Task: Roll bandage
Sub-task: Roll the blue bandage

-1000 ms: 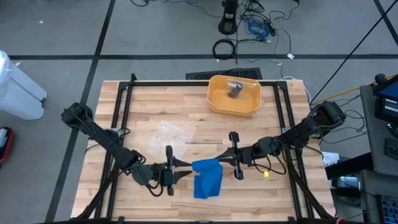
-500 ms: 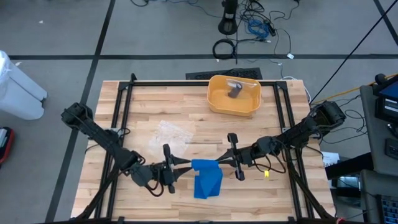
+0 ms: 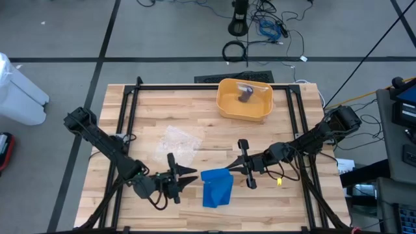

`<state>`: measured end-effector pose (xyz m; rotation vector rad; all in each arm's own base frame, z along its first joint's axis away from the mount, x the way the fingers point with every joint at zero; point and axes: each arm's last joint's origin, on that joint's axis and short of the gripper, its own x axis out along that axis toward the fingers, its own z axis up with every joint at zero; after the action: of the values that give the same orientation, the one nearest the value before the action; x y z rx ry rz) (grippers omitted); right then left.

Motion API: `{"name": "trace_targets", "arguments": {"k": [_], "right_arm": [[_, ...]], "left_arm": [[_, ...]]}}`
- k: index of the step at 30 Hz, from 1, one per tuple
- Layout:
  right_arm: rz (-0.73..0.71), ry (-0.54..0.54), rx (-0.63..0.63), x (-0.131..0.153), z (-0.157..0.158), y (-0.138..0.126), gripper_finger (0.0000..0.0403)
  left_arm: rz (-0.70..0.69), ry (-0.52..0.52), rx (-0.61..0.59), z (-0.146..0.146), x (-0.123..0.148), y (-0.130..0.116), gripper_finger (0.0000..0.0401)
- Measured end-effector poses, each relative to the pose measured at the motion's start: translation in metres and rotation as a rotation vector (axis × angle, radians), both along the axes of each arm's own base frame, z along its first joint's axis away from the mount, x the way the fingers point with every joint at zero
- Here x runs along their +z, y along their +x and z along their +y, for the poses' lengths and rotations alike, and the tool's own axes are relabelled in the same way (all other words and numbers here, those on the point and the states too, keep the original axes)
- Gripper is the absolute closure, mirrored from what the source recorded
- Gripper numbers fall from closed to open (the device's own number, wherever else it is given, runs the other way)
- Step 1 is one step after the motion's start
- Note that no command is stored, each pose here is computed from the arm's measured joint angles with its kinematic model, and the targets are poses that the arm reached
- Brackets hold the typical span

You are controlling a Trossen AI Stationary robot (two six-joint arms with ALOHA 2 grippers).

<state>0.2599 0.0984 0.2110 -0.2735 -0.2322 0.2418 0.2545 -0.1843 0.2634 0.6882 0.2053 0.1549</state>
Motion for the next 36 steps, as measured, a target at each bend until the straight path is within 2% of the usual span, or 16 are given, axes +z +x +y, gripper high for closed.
{"name": "trace_targets", "arguments": {"k": [4, 10, 15, 20, 23, 36], "right_arm": [[0.0, 0.007, 0.001, 0.0, 0.0, 0.0, 0.0402], [-0.001, 0.003, 0.024, 0.0, 0.001, 0.0, 0.0402], [-0.003, 0.004, 0.025, 0.0, 0.001, 0.0, 0.0403], [0.01, 0.061, 0.005, 0.001, -0.004, 0.001, 0.0403], [0.017, 0.083, -0.027, 0.0, -0.007, 0.003, 0.0403], [0.024, 0.076, -0.029, 0.0, -0.008, 0.003, 0.0403]], "left_arm": [[0.009, -0.011, -0.034, 0.005, 0.0, 0.005, 0.0272], [0.012, -0.017, -0.019, 0.015, -0.001, 0.012, 0.0272], [0.025, -0.057, -0.076, 0.021, -0.001, 0.018, 0.0272], [0.032, -0.084, -0.098, 0.023, -0.003, 0.021, 0.0272], [0.028, -0.087, -0.102, 0.021, -0.003, 0.02, 0.0272], [0.015, -0.073, -0.052, 0.018, -0.002, 0.017, 0.0272]]}}
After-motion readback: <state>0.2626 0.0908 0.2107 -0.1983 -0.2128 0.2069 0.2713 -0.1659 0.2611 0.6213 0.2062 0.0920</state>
